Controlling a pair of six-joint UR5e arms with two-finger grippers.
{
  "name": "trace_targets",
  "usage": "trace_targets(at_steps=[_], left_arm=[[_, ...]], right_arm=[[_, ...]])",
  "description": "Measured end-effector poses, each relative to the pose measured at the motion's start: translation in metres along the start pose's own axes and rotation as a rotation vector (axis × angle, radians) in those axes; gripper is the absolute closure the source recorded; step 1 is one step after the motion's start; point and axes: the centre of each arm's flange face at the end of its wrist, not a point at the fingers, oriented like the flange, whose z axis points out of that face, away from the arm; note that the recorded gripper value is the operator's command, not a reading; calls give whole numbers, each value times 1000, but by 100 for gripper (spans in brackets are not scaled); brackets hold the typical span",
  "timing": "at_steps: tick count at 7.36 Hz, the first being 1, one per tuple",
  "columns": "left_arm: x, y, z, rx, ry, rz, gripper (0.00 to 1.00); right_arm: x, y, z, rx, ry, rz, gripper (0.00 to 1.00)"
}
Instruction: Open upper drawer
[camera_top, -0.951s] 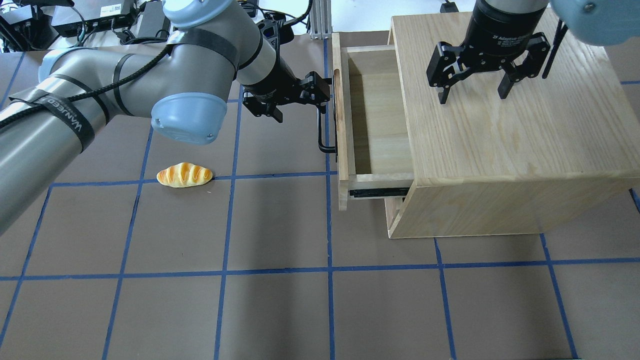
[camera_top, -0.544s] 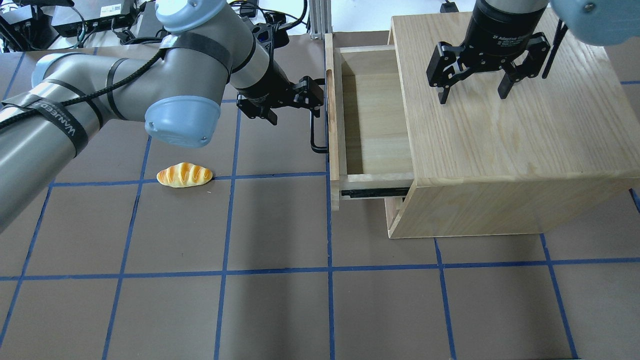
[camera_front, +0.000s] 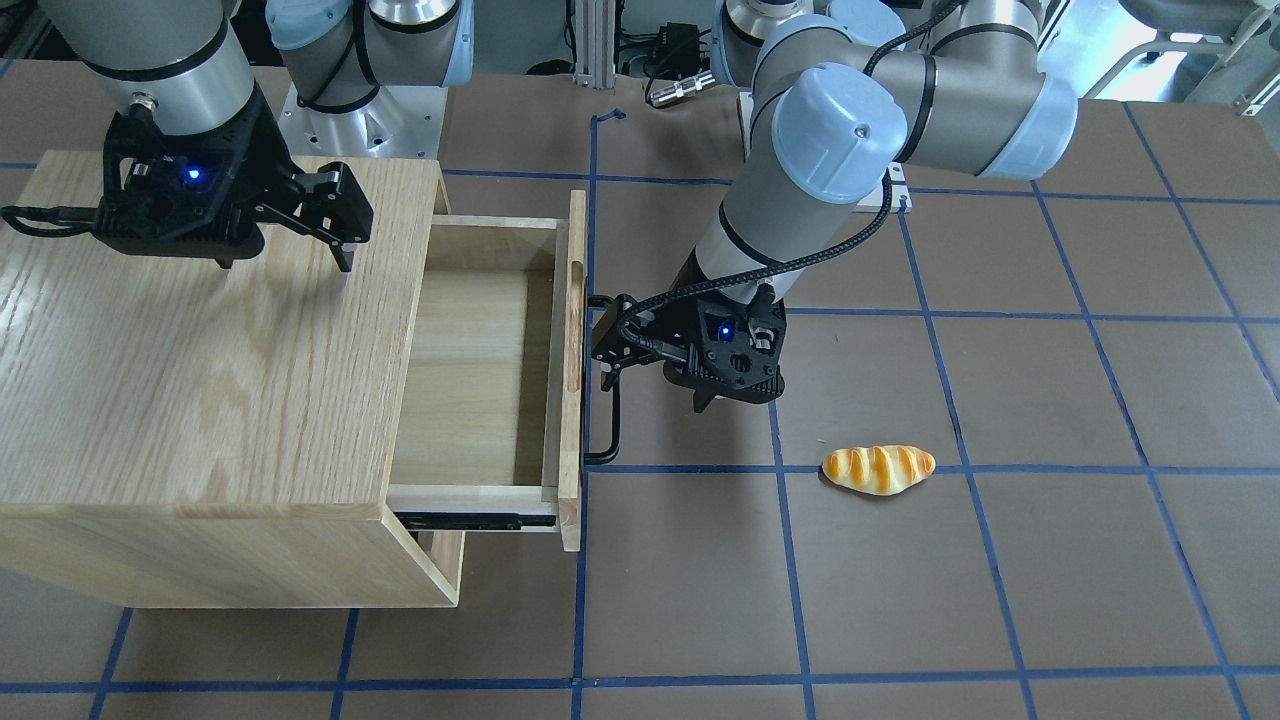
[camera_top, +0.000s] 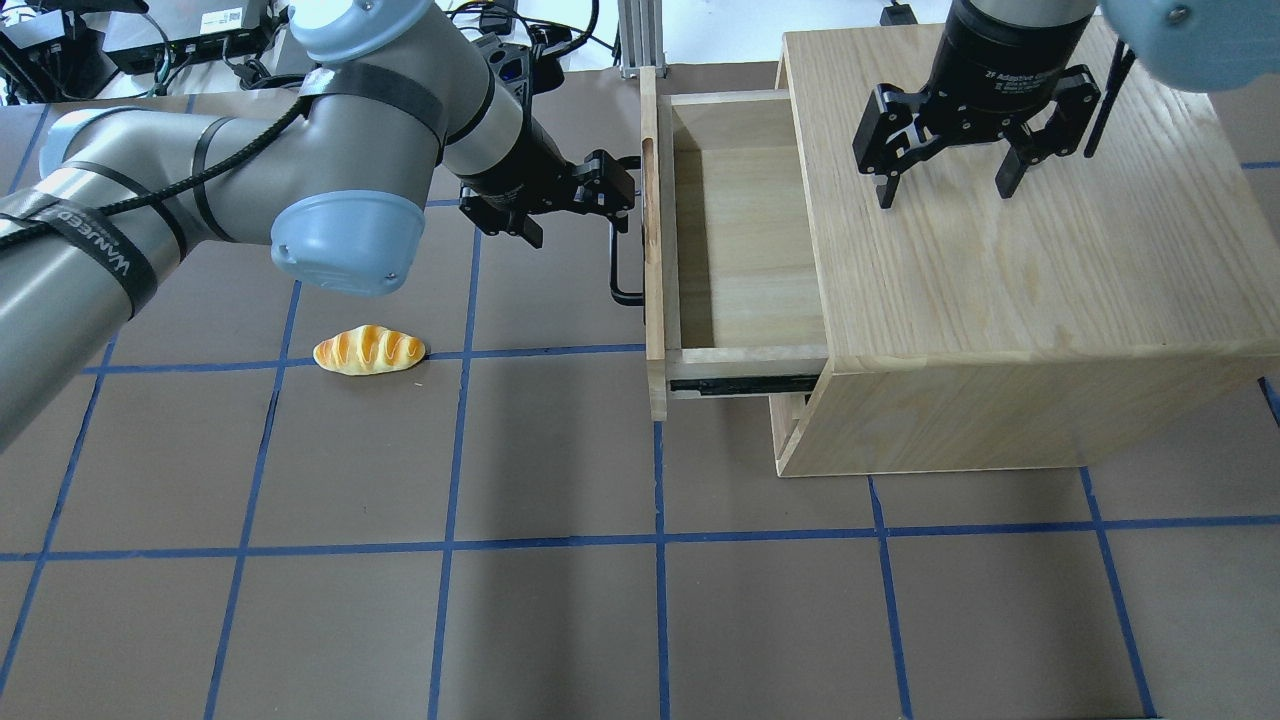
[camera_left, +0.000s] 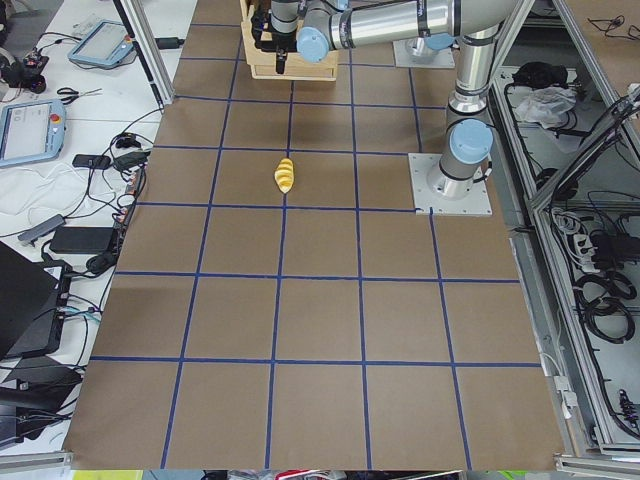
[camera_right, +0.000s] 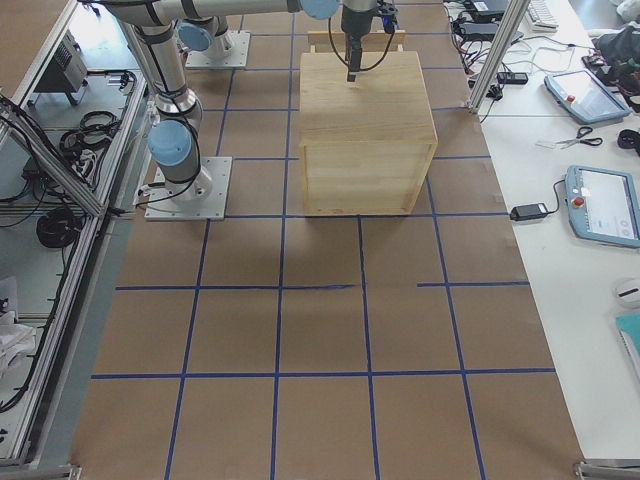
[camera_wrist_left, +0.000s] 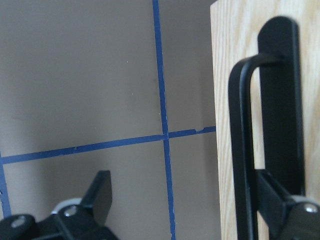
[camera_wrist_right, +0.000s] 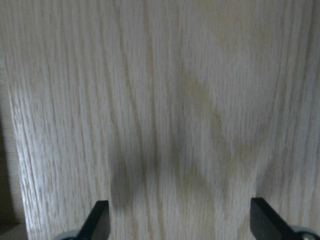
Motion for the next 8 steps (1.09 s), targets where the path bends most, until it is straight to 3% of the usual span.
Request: trace_targets(at_steps=[8], left_arm=[[-26,2,-8,8,-4,14,0]], right_arm=[[0,0,0,0,0,1,0]])
